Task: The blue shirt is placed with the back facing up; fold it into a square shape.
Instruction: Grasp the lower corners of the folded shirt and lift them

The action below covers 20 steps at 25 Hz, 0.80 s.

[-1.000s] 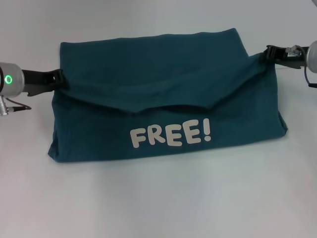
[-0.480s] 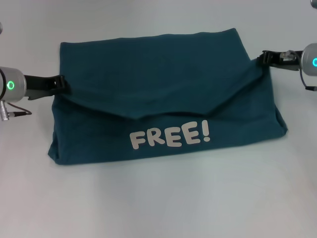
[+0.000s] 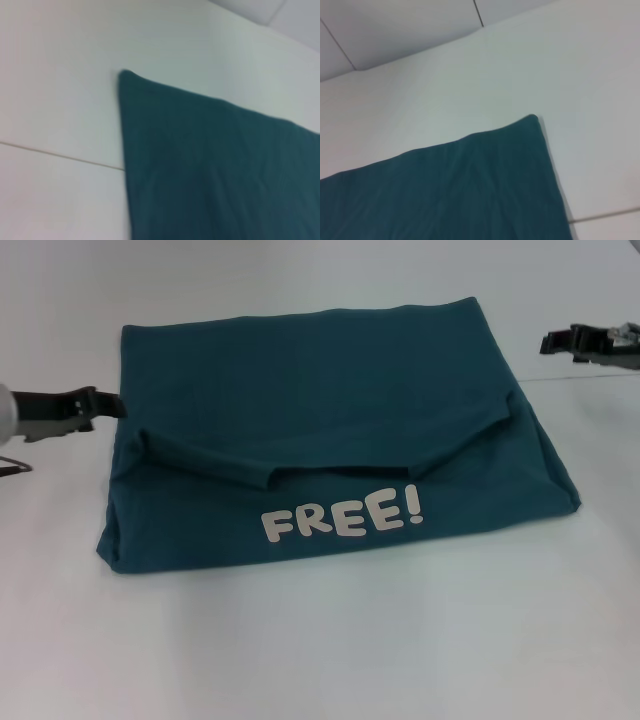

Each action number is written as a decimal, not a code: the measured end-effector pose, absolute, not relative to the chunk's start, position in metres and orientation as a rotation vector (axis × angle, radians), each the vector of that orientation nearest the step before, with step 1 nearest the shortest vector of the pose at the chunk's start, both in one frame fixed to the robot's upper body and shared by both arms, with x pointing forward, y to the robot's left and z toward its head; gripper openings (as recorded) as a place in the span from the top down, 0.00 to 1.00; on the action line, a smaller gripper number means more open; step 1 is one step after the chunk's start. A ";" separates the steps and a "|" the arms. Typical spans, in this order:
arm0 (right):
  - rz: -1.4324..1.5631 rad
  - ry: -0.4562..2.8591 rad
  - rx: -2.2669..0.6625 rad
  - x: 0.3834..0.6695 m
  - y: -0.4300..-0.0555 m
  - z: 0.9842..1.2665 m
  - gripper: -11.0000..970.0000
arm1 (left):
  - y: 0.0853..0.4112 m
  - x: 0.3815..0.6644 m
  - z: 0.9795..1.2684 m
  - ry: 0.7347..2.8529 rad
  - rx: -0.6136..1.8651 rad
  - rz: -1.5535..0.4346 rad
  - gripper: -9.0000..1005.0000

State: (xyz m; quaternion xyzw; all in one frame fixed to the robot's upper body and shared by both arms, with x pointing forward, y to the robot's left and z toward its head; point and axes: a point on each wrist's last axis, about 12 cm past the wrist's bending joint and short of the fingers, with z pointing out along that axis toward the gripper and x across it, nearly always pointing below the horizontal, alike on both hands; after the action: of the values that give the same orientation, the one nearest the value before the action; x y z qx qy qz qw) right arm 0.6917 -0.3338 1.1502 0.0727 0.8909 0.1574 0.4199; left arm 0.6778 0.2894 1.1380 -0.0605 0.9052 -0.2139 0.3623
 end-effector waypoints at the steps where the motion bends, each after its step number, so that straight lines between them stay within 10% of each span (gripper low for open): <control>1: 0.407 2.240 0.192 0.689 -0.336 1.149 0.47 | 0.294 0.675 1.138 2.326 -0.175 -0.553 0.57; 6: 0.507 2.319 0.164 0.666 -0.347 1.137 0.30 | 0.312 0.658 1.134 2.352 -0.244 -0.650 0.47; 20: 1.183 2.038 0.077 0.546 -0.375 1.109 0.32 | 0.336 0.581 1.103 2.346 -0.289 -1.015 0.31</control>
State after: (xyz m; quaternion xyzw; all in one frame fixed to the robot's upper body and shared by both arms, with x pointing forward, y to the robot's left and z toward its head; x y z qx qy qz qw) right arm 0.5461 -0.3753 1.1087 0.0302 0.7988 0.4639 0.3819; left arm 0.5812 0.3361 1.1026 -0.1080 0.8753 -0.3788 0.2806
